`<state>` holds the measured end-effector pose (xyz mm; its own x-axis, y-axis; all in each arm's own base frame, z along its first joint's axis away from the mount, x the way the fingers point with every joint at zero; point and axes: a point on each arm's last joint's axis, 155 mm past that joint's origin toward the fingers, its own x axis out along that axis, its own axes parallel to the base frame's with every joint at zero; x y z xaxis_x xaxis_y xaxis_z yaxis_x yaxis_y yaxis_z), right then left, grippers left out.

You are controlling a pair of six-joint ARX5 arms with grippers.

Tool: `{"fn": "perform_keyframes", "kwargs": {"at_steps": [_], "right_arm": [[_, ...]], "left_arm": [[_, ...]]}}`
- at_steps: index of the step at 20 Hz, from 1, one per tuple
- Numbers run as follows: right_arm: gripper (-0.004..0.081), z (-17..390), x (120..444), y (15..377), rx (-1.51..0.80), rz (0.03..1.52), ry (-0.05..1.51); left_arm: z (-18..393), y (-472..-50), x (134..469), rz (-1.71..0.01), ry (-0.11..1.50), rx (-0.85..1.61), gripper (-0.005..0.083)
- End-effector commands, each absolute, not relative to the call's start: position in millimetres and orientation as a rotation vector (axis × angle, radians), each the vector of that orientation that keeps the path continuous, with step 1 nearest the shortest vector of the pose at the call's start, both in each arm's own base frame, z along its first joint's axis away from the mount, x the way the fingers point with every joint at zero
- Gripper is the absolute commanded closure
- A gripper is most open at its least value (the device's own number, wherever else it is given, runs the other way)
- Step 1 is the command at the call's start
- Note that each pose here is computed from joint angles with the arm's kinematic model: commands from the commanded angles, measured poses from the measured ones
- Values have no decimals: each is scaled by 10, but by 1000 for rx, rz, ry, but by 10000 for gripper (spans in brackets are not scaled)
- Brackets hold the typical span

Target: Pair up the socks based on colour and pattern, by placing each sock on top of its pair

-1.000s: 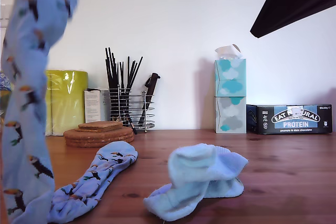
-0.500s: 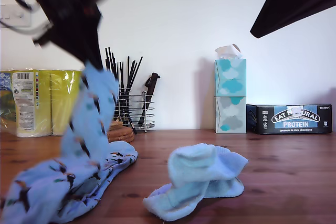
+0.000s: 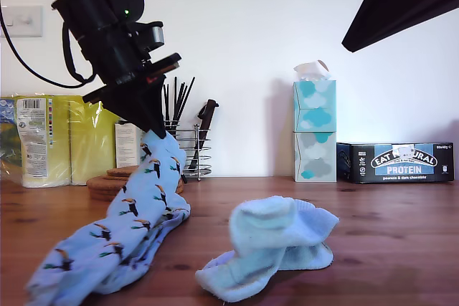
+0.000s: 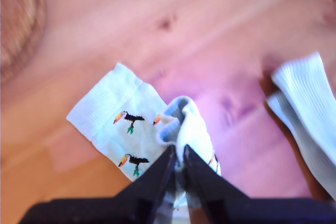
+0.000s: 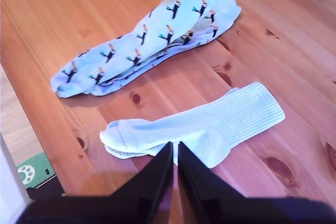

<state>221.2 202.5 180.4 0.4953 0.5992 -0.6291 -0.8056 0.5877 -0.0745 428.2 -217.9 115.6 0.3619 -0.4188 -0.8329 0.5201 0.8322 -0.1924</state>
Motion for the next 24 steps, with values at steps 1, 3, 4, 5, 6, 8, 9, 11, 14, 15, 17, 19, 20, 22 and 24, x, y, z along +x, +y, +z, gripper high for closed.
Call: {"fn": "perform_keyframes", "kwargs": {"at_steps": [1, 3, 4, 5, 6, 8, 9, 11, 14, 15, 17, 19, 20, 22, 24], "right_arm": [[783, 1821, 2201, 2046, -389, 889, 587], [783, 1818, 2199, 2045, -389, 889, 589], [783, 1816, 2198, 2044, -389, 889, 590], [783, 1816, 2198, 2044, -389, 889, 590], [783, 1812, 2196, 2042, -389, 889, 592], [783, 1804, 2190, 2038, -390, 889, 596], [783, 1802, 2188, 2038, -390, 889, 598], [783, 1791, 2181, 2032, -391, 890, 604], [783, 1767, 2165, 2020, -393, 890, 617], [783, 1769, 2166, 2021, -393, 890, 616], [783, 1807, 2192, 2040, -378, 885, 600], [783, 1856, 2227, 2062, -357, 877, 582], [783, 1891, 2256, 2071, -327, 864, 576], [783, 2002, 2403, 2039, -261, 794, 543], [783, 2132, 2606, 1939, -191, 696, 499]], "left_arm": [[865, -2153, 4323, -591, 1088, 121, 795], [731, -2139, 4343, -583, 1110, 123, 794], [678, -2132, 4357, -578, 1117, 123, 782], [642, -2130, 4361, -573, 1123, 122, 739], [628, -2125, 4364, -570, 1125, 124, 652], [638, -2107, 4402, -556, 1112, 133, 432], [661, -2090, 4419, -546, 1104, 140, 367], [695, -2067, 4400, -539, 1107, 144, 352], [855, -2050, 4330, -545, 1101, 139, 352], [924, -2042, 4308, -545, 1095, 138, 356], [1081, -2020, 4238, -548, 1085, 137, 463], [1269, -2039, 4179, -570, 1058, 124, 635], [1352, -2047, 4160, -579, 1043, 119, 745], [1522, -2046, 4138, -589, 1003, 123, 795], [1712, -2074, 4164, -602, 927, 132, 795]]}}
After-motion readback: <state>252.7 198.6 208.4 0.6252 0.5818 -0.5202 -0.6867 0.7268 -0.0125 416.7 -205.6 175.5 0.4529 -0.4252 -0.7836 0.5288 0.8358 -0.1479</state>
